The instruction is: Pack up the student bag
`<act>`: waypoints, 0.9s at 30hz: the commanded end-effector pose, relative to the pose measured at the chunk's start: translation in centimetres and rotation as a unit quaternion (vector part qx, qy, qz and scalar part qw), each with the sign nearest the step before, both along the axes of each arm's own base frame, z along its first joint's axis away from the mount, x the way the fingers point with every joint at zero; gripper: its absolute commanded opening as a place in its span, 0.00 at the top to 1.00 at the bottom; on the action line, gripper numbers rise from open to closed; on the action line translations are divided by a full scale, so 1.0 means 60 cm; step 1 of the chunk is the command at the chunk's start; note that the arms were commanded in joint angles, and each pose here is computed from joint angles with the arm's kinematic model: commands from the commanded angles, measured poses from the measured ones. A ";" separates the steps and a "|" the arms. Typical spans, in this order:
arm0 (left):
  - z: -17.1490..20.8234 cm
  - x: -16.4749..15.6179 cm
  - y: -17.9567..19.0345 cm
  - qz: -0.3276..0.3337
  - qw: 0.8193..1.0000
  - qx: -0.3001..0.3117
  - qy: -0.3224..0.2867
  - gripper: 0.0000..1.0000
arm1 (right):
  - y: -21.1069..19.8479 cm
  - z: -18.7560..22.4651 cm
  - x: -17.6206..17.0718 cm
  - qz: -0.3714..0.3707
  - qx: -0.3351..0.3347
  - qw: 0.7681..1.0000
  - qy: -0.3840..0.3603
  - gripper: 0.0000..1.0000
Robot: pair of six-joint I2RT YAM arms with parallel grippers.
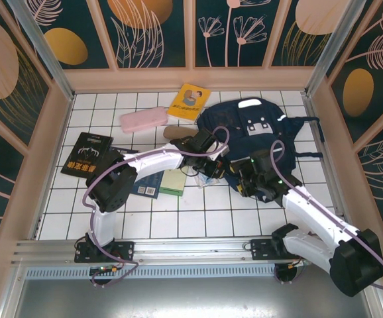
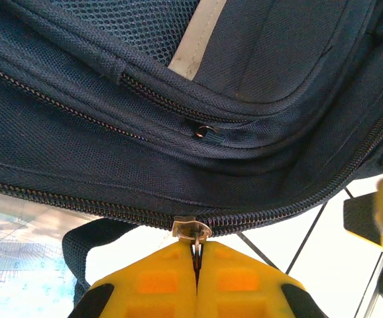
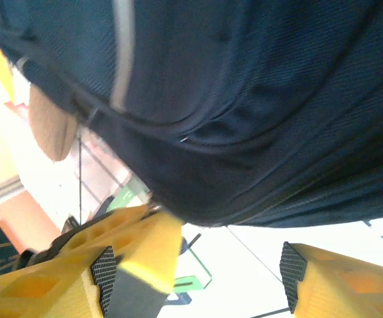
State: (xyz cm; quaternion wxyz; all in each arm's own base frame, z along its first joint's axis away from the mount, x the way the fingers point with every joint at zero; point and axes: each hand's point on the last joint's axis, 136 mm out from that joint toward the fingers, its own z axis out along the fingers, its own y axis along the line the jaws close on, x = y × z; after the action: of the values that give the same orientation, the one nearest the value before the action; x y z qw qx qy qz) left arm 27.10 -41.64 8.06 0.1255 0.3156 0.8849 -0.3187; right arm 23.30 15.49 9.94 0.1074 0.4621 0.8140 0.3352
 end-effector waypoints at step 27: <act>-0.062 0.182 0.131 0.124 0.958 0.235 -0.105 1.00 | -0.095 -0.016 0.025 -0.050 -0.061 0.997 -0.006 1.00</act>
State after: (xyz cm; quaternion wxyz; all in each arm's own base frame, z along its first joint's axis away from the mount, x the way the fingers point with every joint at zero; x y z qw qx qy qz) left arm 34.12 -39.15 5.97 0.1772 0.2997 0.9236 -0.1604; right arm 24.58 11.25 7.86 0.1244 0.4974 0.8057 0.2968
